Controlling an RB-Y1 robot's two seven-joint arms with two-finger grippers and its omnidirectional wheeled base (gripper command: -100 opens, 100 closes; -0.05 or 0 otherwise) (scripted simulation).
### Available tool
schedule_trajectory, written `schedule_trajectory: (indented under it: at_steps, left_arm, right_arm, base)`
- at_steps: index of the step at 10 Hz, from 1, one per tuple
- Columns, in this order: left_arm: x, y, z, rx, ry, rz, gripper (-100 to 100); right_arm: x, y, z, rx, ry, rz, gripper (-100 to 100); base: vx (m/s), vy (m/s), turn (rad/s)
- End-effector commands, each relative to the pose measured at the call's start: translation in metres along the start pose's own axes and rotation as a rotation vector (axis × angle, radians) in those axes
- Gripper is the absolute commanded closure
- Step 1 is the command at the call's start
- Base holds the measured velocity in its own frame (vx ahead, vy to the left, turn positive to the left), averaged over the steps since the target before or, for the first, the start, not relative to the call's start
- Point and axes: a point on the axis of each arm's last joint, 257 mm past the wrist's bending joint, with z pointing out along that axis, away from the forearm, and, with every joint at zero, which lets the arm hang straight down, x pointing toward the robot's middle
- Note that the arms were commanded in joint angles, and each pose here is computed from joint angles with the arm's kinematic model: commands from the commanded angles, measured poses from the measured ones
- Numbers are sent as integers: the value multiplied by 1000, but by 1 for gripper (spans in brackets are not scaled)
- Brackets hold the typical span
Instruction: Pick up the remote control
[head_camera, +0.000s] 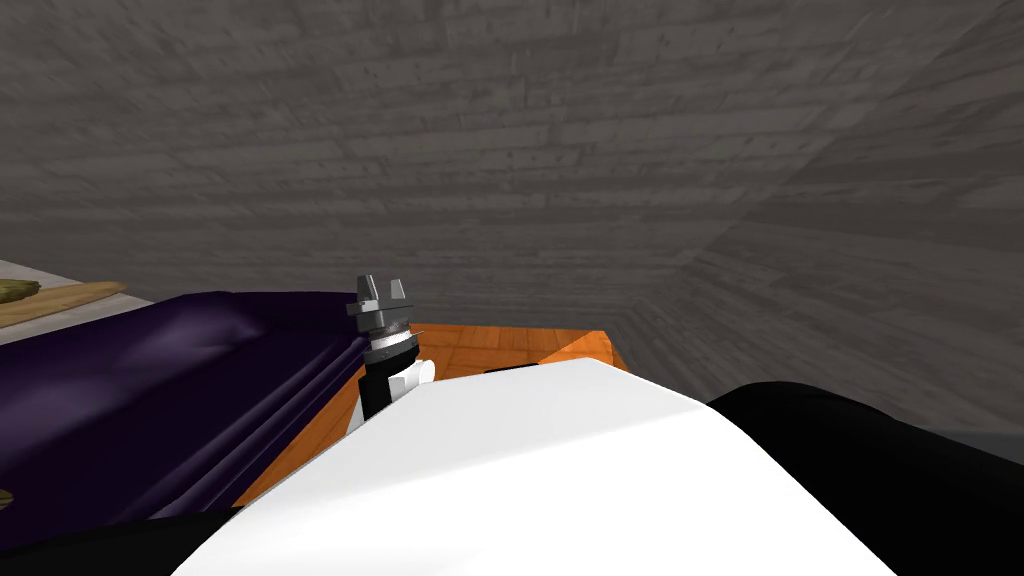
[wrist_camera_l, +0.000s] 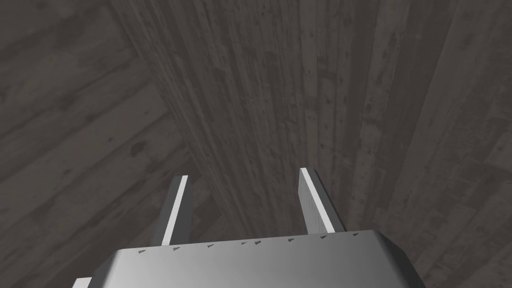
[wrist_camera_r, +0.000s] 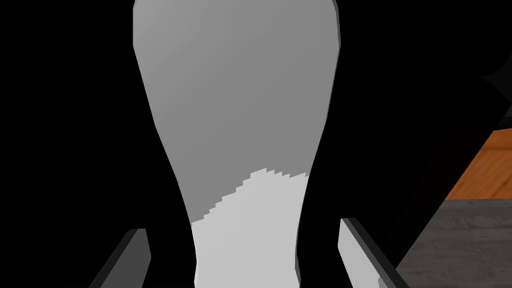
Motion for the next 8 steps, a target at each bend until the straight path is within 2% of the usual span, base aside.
schedule_trajectory:
  at_steps: [1, 2, 5, 6, 8]
  left_arm:
    - [0, 0, 0, 0, 0, 0, 0]
    - [0, 0, 0, 0, 0, 0, 0]
    - [0, 0, 0, 0, 0, 0, 0]
    - [0, 0, 0, 0, 0, 0, 0]
    - [0, 0, 0, 0, 0, 0, 0]
  right_arm:
    - [2, 3, 2, 8, -5, 56, -100]
    - [2, -2, 1, 17, -2, 59, -100]
    - [8, 1, 1, 3, 23, 3, -100]
    - [11, 5, 2, 11, 20, 73, -100]
    - [14, 0, 1, 16, 34, 54, -100]
  base:
    - [-30, 31, 99]
    - [-29, 30, 96]
    - [-3, 3, 9]
    - [-31, 32, 102]
    - [-17, 17, 56]
